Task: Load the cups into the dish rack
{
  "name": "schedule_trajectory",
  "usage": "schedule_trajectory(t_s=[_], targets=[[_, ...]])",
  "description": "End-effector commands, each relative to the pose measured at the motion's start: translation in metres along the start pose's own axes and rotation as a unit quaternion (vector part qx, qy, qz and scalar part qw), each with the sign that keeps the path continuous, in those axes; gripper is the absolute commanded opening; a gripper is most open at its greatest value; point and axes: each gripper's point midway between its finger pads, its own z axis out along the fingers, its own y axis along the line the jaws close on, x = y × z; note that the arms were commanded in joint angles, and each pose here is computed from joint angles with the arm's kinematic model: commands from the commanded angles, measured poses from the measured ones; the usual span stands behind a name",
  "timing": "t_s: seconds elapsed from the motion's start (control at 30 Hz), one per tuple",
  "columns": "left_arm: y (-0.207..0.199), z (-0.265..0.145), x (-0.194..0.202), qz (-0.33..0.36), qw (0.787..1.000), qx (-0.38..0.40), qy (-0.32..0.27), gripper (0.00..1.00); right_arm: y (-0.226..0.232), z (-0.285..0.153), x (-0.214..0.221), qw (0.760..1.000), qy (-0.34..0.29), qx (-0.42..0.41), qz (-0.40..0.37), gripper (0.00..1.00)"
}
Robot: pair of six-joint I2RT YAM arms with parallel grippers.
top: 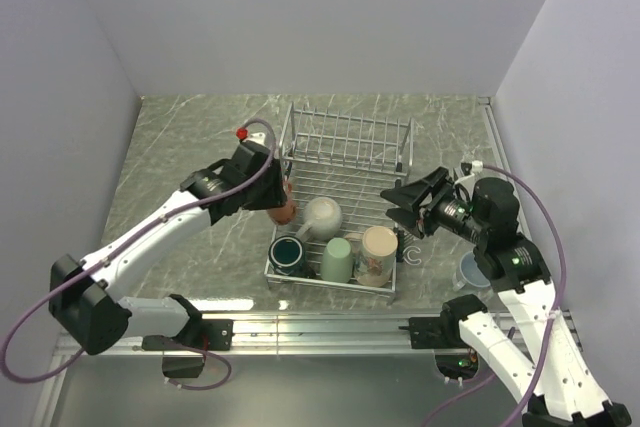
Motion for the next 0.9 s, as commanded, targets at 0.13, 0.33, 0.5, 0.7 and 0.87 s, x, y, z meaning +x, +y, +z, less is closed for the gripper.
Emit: schedule_trajectory(t_s=[0.13,0.33,0.5,0.7,0.87], targets=[[-0.008,0.011,-0.016,0.006,0.998,-0.033,-0.055,0.00,-0.003,-0.022,0.003,0.999,-0.028,0.006,-0.019,0.67],[-0.023,0.015,-0.012,0.012,0.998,-0.025,-0.057,0.00,-0.011,-0.029,0.006,0.999,-0.037,0.011,-0.012,0.67],[-0.034,0.025,-0.002,0.023,0.999,-0.021,-0.042,0.00,-0.011,-0.032,0.006,0.999,-0.041,0.009,-0.011,0.67],[-0.048,0.035,0.010,0.036,0.999,-0.017,-0.028,0.00,-0.011,-0.034,0.006,0.999,-0.043,0.013,-0.018,0.67],[-0.054,0.038,0.016,0.043,0.999,-0.017,-0.023,0.00,-0.014,-0.036,0.007,0.999,-0.046,0.015,-0.018,0.67]])
